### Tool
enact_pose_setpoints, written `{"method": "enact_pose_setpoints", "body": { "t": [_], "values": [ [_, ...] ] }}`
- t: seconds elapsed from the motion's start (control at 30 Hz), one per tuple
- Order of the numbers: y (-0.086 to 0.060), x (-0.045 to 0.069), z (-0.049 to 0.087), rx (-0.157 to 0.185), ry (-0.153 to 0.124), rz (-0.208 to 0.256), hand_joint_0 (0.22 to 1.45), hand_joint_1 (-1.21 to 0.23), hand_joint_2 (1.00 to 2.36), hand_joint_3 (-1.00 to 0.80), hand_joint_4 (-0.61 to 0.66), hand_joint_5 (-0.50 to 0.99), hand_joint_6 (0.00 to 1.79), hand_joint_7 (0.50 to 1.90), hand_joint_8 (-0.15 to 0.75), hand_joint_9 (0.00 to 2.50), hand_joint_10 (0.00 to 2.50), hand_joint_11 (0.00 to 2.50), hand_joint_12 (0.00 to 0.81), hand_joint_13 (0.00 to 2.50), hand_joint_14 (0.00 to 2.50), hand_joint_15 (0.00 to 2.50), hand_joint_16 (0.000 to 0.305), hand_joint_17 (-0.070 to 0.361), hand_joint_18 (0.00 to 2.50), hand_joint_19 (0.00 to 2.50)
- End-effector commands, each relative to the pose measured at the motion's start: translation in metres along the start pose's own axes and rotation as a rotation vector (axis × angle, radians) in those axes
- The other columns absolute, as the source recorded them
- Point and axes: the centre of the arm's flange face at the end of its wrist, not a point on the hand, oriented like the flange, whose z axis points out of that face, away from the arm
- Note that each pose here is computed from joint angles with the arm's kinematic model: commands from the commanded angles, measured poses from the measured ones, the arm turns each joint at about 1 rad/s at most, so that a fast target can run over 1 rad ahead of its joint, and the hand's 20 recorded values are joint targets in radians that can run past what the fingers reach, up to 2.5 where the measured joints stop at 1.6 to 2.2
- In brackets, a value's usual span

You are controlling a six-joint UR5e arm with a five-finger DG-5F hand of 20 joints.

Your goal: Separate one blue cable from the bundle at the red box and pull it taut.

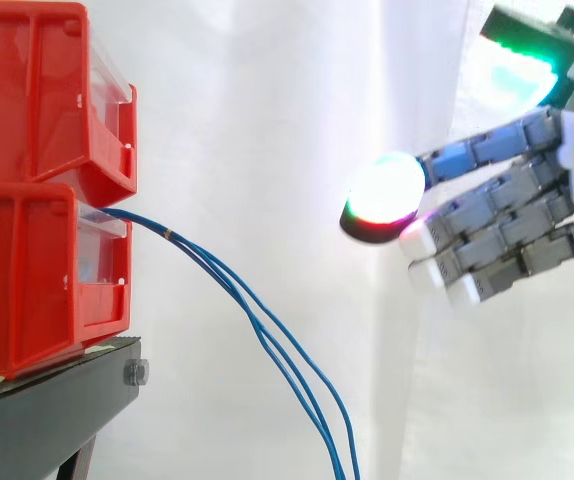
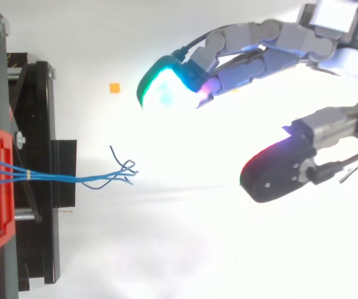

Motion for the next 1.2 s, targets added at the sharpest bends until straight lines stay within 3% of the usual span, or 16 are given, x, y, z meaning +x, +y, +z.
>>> {"method": "enact_pose_setpoints", "body": {
  "t": [0.0, 0.07, 0.2, 0.3, 0.53, 0.57, 0.63, 0.67, 0.8, 0.87, 0.93, 1.03, 1.17],
  "values": [
    [-0.011, 0.007, 0.005, 0.004, 0.000, -0.003, 0.53, -0.67, 1.00, -0.50, 0.22, -0.20, 0.50, 0.73, 0.278, 0.64, 0.01, 0.26, 0.340, 0.55, 0.01, 0.23, 0.057, 0.127, 0.35, 0.46],
    [-0.014, 0.010, 0.010, 0.001, -0.003, 0.003, 0.53, -0.67, 1.00, -0.50, 0.22, -0.20, 0.50, 0.73, 0.278, 0.64, 0.01, 0.26, 0.339, 0.55, 0.01, 0.23, 0.056, 0.127, 0.35, 0.45],
    [-0.036, 0.020, 0.021, 0.020, -0.004, -0.001, 0.53, -0.68, 1.00, -0.50, 0.22, -0.20, 0.50, 0.73, 0.276, 0.64, 0.01, 0.26, 0.338, 0.55, 0.01, 0.23, 0.056, 0.127, 0.35, 0.46],
    [-0.040, 0.025, 0.031, 0.014, -0.003, 0.011, 0.53, -0.68, 1.00, -0.50, 0.22, -0.19, 0.50, 0.73, 0.279, 0.65, 0.01, 0.27, 0.339, 0.56, 0.01, 0.24, 0.056, 0.127, 0.35, 0.46],
    [-0.033, 0.029, 0.038, -0.038, -0.016, 0.024, 0.53, -0.68, 1.00, -0.50, 0.23, -0.19, 0.50, 0.74, 0.281, 0.65, 0.01, 0.28, 0.340, 0.56, 0.01, 0.24, 0.056, 0.126, 0.35, 0.46],
    [-0.048, 0.034, 0.042, -0.021, -0.012, 0.018, 0.53, -0.68, 1.00, -0.50, 0.23, -0.19, 0.50, 0.74, 0.282, 0.65, 0.01, 0.28, 0.339, 0.56, 0.01, 0.24, 0.056, 0.126, 0.35, 0.45],
    [-0.054, 0.036, 0.046, -0.016, -0.009, 0.022, 0.53, -0.67, 1.00, -0.50, 0.24, -0.19, 0.50, 0.74, 0.279, 0.66, 0.01, 0.28, 0.339, 0.56, 0.01, 0.25, 0.056, 0.126, 0.35, 0.46],
    [-0.068, 0.040, 0.051, -0.003, -0.001, 0.033, 0.53, -0.67, 1.00, -0.50, 0.24, -0.19, 0.50, 0.74, 0.279, 0.66, 0.01, 0.29, 0.341, 0.56, 0.01, 0.25, 0.056, 0.126, 0.35, 0.46],
    [-0.072, 0.047, 0.065, -0.014, 0.008, 0.081, 0.53, -0.67, 1.00, -0.50, 0.24, -0.19, 0.50, 0.74, 0.281, 0.66, 0.01, 0.28, 0.339, 0.57, 0.01, 0.25, 0.056, 0.126, 0.35, 0.46],
    [-0.071, 0.051, 0.079, -0.027, 0.018, 0.110, 0.53, -0.67, 1.00, -0.50, 0.25, -0.18, 0.50, 0.74, 0.284, 0.66, 0.01, 0.28, 0.339, 0.57, 0.01, 0.26, 0.056, 0.126, 0.36, 0.47],
    [-0.077, 0.056, 0.086, -0.032, 0.042, 0.116, 0.53, -0.67, 1.00, -0.50, 0.25, -0.18, 0.50, 0.75, 0.282, 0.67, 0.01, 0.29, 0.339, 0.57, 0.01, 0.26, 0.056, 0.126, 0.36, 0.47],
    [-0.086, 0.062, 0.090, -0.031, 0.060, 0.131, 0.53, -0.67, 1.00, -0.50, 0.26, -0.18, 0.50, 0.76, 0.284, 0.67, 0.01, 0.29, 0.343, 0.58, 0.01, 0.27, 0.056, 0.126, 0.36, 0.47],
    [-0.087, 0.063, 0.093, -0.050, 0.059, 0.148, 0.53, -0.67, 1.00, -0.50, 0.27, -0.17, 0.50, 0.81, 0.284, 0.68, 0.01, 0.31, 0.343, 0.59, 0.01, 0.28, 0.056, 0.126, 0.36, 0.48]
  ]
}}
